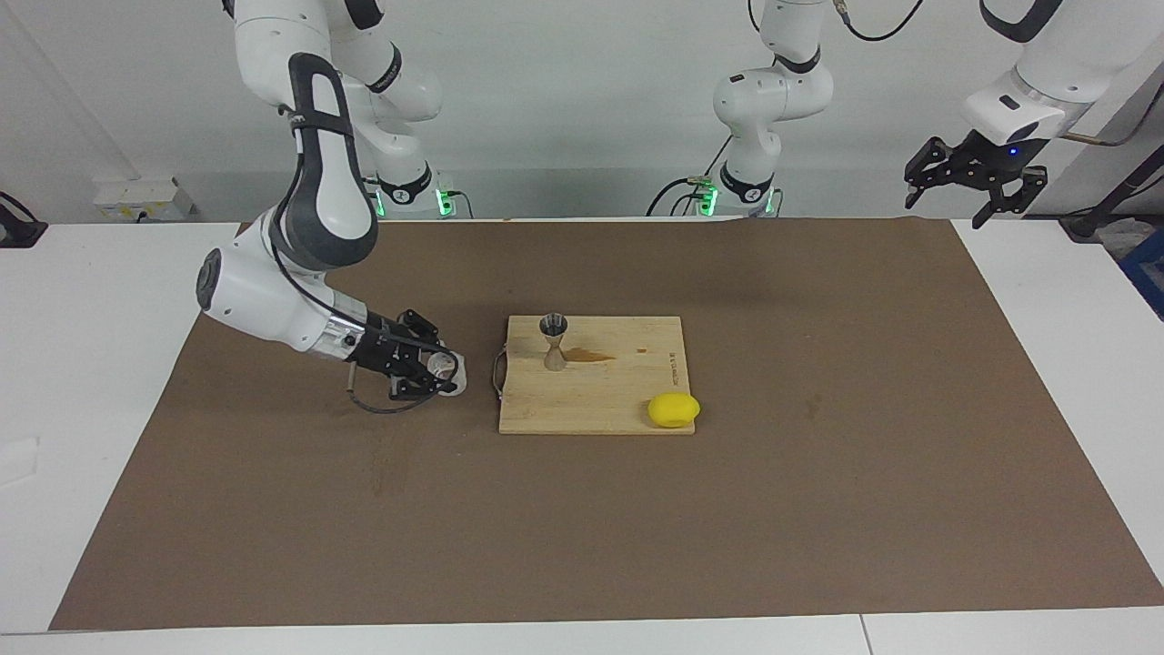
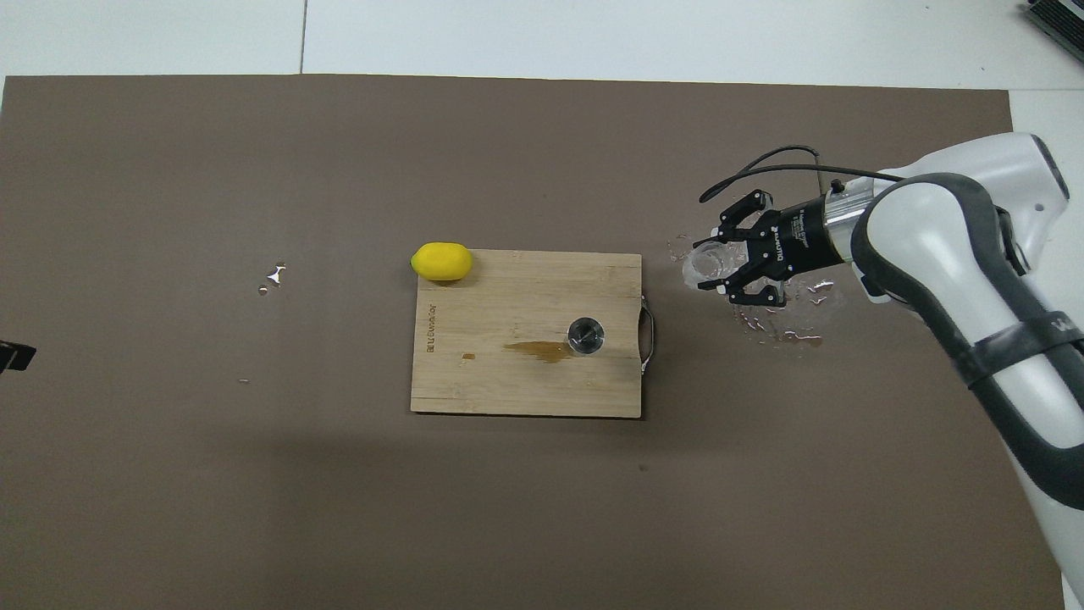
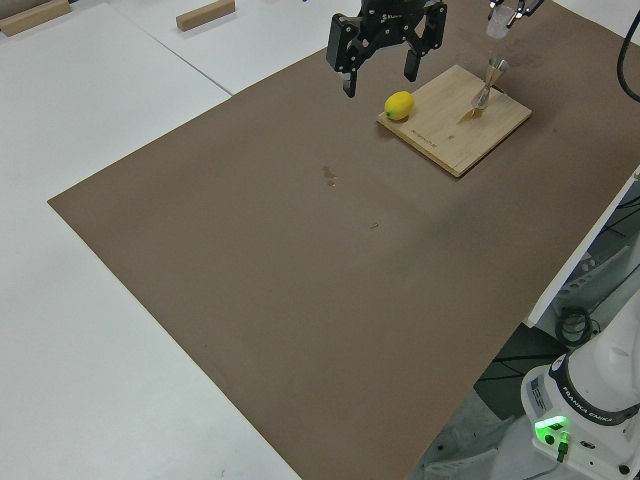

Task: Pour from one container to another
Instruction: 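Lift the glass cup with the right gripper over the metal cup, then tilt the glass cup with the right gripper to pour into the metal cup, then move the glass cup with the right gripper back to its spot, then lower the glass cup onto the table with the right gripper, then open the right gripper and lift it off the glass cup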

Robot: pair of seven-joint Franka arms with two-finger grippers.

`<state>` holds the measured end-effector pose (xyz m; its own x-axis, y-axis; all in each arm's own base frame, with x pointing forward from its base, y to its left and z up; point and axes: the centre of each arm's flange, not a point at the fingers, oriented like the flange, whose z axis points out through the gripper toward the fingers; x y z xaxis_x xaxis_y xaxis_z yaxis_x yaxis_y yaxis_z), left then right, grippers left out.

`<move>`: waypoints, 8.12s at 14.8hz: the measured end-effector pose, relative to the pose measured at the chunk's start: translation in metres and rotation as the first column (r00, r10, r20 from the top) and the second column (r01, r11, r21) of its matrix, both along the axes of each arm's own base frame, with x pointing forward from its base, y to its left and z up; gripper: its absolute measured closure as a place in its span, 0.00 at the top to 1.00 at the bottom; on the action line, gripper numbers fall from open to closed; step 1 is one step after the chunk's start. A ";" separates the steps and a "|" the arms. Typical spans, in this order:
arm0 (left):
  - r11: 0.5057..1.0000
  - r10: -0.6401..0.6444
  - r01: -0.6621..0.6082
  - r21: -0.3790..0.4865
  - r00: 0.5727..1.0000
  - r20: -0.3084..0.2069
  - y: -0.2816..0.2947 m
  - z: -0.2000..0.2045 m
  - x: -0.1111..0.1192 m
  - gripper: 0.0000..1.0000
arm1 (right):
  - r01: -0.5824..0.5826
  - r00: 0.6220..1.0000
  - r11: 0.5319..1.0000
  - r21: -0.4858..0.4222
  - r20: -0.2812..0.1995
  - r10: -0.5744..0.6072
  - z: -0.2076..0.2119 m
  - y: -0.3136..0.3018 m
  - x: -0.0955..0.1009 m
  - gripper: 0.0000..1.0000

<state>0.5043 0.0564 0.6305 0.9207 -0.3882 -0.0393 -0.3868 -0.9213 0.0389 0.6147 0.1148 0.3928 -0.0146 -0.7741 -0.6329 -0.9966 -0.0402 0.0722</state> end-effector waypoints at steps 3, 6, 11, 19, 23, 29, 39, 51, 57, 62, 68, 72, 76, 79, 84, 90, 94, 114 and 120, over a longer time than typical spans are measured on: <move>0.988 0.153 -0.154 0.008 0.987 0.051 -0.013 0.004 0.007 1.00 | -0.026 1.000 0.997 -0.068 -0.007 0.026 0.004 0.042 -0.008 0.51; 0.982 0.190 -0.191 0.005 0.979 0.072 -0.026 0.002 0.015 1.00 | -0.087 0.996 0.983 -0.163 -0.002 0.088 0.006 0.078 -0.019 0.51; 0.979 0.204 -0.204 0.006 0.978 0.034 -0.021 -0.029 0.039 1.00 | -0.187 0.978 0.924 -0.332 0.022 0.206 0.014 0.131 -0.037 0.51; 0.936 0.350 -0.351 0.009 0.936 0.027 -0.020 -0.031 0.040 1.00 | -0.274 0.938 0.833 -0.481 0.058 0.342 0.027 0.160 -0.048 0.51; 0.933 0.359 -0.359 0.009 0.933 0.027 -0.020 -0.031 0.040 1.00 | -0.325 0.904 0.759 -0.564 0.051 0.425 0.027 0.179 -0.058 0.51; 0.934 0.358 -0.358 0.010 0.933 0.025 -0.022 -0.032 0.040 1.00 | -0.364 0.859 0.658 -0.660 0.035 0.511 0.028 0.191 -0.067 0.51; 0.935 0.354 -0.355 0.010 0.935 0.025 -0.026 -0.033 0.041 1.00 | -0.379 0.789 0.519 -0.766 0.025 0.614 0.039 0.222 -0.089 0.51; 0.935 0.354 -0.354 0.010 0.935 0.025 -0.026 -0.033 0.041 1.00 | -0.358 0.761 0.449 -0.819 0.023 0.649 0.043 0.229 -0.094 0.51; 0.935 0.354 -0.354 0.010 0.935 0.025 -0.026 -0.033 0.041 1.00 | -0.357 0.767 0.448 -0.820 0.017 0.641 0.044 0.227 -0.095 0.51; 0.935 0.354 -0.354 0.010 0.935 0.025 -0.026 -0.033 0.041 1.00 | -0.366 0.803 0.520 -0.772 0.021 0.595 0.042 0.223 -0.094 0.51; 0.935 0.354 -0.354 0.010 0.935 0.025 -0.026 -0.033 0.041 1.00 | -0.333 0.870 0.640 -0.693 0.036 0.492 0.039 0.192 -0.073 0.51; 0.936 0.352 -0.352 0.010 0.936 0.025 -0.027 -0.033 0.041 1.00 | -0.277 0.929 0.792 -0.544 0.060 0.366 0.022 0.136 -0.043 0.51; 0.936 0.350 -0.351 0.010 0.936 0.025 -0.028 -0.033 0.041 1.00 | -0.211 0.968 0.929 -0.303 0.065 0.241 -0.013 0.025 -0.015 0.51; 0.937 0.350 -0.350 0.010 0.937 0.025 -0.028 -0.033 0.041 1.00 | -0.179 0.977 0.962 -0.205 0.077 0.198 -0.044 -0.056 -0.012 0.51; 0.937 0.348 -0.349 0.010 0.937 0.026 -0.029 -0.032 0.041 1.00 | -0.159 0.983 0.982 -0.100 0.078 0.167 -0.089 -0.118 -0.010 0.51; 0.937 0.348 -0.349 0.009 0.937 0.029 -0.029 -0.032 0.041 1.00 | -0.145 0.985 0.987 -0.068 0.088 0.151 -0.105 -0.140 -0.003 0.56; 0.937 0.348 -0.349 0.008 0.937 0.031 -0.029 -0.032 0.041 1.00 | -0.118 0.986 0.989 -0.086 0.104 0.127 -0.107 -0.148 -0.001 0.98; 0.938 0.346 -0.347 0.006 0.937 0.039 -0.030 -0.030 0.041 1.00 | -0.682 0.380 0.399 -0.613 0.169 0.909 0.037 -0.068 -0.012 1.00; 0.938 0.346 -0.347 0.006 0.937 0.039 -0.030 -0.030 0.041 1.00 | -0.672 0.183 0.219 -0.707 0.129 0.975 0.158 -0.076 -0.034 1.00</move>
